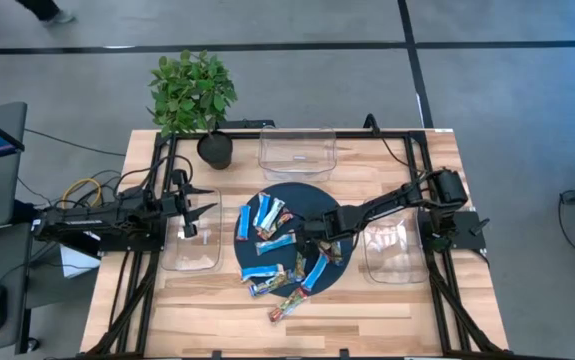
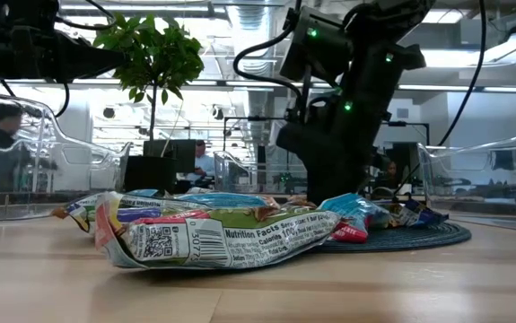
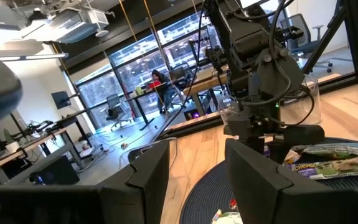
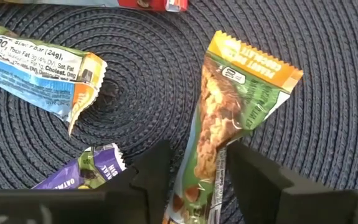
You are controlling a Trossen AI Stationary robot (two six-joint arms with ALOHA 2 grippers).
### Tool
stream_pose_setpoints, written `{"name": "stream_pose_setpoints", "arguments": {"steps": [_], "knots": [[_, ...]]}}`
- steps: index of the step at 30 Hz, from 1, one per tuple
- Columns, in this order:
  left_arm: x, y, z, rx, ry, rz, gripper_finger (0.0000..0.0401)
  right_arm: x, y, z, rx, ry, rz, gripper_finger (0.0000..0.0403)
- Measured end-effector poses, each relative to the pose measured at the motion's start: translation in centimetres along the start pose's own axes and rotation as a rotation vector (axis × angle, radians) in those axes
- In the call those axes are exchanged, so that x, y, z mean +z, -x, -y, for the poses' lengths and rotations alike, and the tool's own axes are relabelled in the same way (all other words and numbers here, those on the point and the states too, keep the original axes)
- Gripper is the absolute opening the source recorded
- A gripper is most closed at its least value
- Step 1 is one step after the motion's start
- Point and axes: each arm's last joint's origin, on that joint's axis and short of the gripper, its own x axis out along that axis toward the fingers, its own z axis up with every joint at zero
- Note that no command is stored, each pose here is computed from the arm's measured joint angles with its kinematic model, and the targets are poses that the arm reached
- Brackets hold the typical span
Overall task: Pick and place Granola Bars by type
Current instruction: Put the orange granola bar into the right transparent bin
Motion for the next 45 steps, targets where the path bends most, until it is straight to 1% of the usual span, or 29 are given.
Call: {"name": "stream_pose_setpoints", "arguments": {"steps": [3, 7, 15, 18, 21, 23, 25, 32, 36, 38, 40, 45], "knots": [[0.0, 0.0, 0.0, 0.0, 0.0, 0.0, 0.0151, 0.2, 0.2, -0.1, 0.005, 0.001, 0.003, 0.0114], [0.0, 0.0, 0.0, 0.001, 0.0, 0.0, 0.0151, 1.2, 0.9, -0.9, 0.034, 0.026, 0.033, 0.0084], [0.0, 0.0, 0.0, 0.001, 0.0, 0.0, 0.0151, 3.3, 3.2, -2.6, 0.074, 0.115, 0.082, 0.0036], [0.0, 0.0, 0.0, 0.001, 0.0, 0.0, 0.0151, 3.4, 3.9, -2.8, 0.055, 0.134, 0.058, 0.0021], [0.0, 0.0, 0.0, 0.001, 0.0, 0.0, 0.0151, 3.0, 3.9, -2.7, 0.033, 0.161, 0.032, 0.0018], [0.0, 0.0, 0.0, 0.001, 0.0, 0.0, 0.0151, 2.7, 3.7, -2.7, 0.032, 0.187, 0.025, 0.0029], [0.0, 0.0, 0.0, 0.0, 0.0, 0.0, 0.0151, 2.5, 3.4, -2.6, 0.035, 0.199, 0.02, 0.0052], [0.0, 0.0, 0.0, 0.001, 0.0, 0.0, 0.0151, 2.3, 3.1, -2.4, 0.043, 0.203, 0.013, 0.0166], [0.0, 0.0, 0.0, 0.001, 0.0, 0.0, 0.0151, 2.4, 3.0, -2.1, 0.036, 0.185, -0.002, 0.0216], [0.0, 0.0, 0.0, 0.001, 0.0, 0.0, 0.0151, 2.4, 2.9, -1.8, 0.022, 0.169, -0.016, 0.0226], [0.0, 0.0, 0.0, 0.001, 0.0, 0.0, 0.0151, 2.4, 2.8, -1.6, 0.008, 0.167, -0.03, 0.0228], [0.0, 0.0, 0.0, 0.001, 0.0, 0.0, 0.0151, 2.0, 1.6, -1.2, -0.031, 0.176, -0.083, 0.0213]]}}
